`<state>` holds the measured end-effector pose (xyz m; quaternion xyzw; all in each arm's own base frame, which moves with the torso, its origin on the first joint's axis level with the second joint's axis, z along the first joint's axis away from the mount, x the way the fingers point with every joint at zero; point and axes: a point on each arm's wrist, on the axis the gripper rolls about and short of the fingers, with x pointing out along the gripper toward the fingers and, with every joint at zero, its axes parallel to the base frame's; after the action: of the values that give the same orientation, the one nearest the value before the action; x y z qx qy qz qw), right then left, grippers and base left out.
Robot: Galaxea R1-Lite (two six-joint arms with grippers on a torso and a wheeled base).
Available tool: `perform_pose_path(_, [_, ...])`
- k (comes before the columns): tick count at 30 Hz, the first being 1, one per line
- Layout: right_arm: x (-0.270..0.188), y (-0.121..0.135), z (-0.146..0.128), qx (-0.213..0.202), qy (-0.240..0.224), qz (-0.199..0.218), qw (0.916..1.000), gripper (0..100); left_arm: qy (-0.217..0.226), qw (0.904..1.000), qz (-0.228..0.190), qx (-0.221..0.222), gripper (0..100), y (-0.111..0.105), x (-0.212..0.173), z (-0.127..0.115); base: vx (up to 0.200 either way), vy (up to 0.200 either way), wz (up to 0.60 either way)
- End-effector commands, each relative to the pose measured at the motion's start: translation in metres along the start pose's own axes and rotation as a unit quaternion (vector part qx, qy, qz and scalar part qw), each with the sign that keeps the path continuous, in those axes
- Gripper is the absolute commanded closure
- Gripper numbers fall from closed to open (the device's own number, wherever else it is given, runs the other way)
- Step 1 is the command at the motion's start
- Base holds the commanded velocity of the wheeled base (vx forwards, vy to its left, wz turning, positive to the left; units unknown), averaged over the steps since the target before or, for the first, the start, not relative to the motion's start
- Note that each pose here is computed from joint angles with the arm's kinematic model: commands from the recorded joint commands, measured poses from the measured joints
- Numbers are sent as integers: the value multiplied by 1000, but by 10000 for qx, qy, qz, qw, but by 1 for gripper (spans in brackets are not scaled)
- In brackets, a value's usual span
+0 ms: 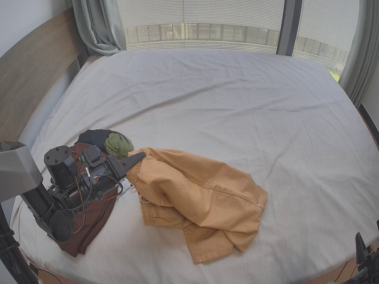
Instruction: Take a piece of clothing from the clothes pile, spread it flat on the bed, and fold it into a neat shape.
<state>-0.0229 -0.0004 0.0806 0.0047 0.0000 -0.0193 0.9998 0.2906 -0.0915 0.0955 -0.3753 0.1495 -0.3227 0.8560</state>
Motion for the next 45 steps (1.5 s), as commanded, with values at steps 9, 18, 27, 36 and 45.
perform_pose_path(9, [0,0,-5,-16,-9,24,10000,0,20,9981,521,315,100,33,-4,-2,0,0,0])
perform_pose_path(18, [0,0,-5,-69,-16,55,10000,0,-15,9977,604,308,100,37,-7,0,0,0,0])
perform_pose_path(27, [0,0,-4,-146,-24,77,9999,0,34,9975,616,349,100,36,-8,-3,0,0,0])
perform_pose_path(36, [-4,1,23,-359,-1324,-30,9905,0,36,9976,596,358,100,32,-10,-3,0,0,0])
perform_pose_path(45, [23,4,71,625,-481,1381,9873,0,73,9974,563,437,100,30,-9,-5,0,0,0])
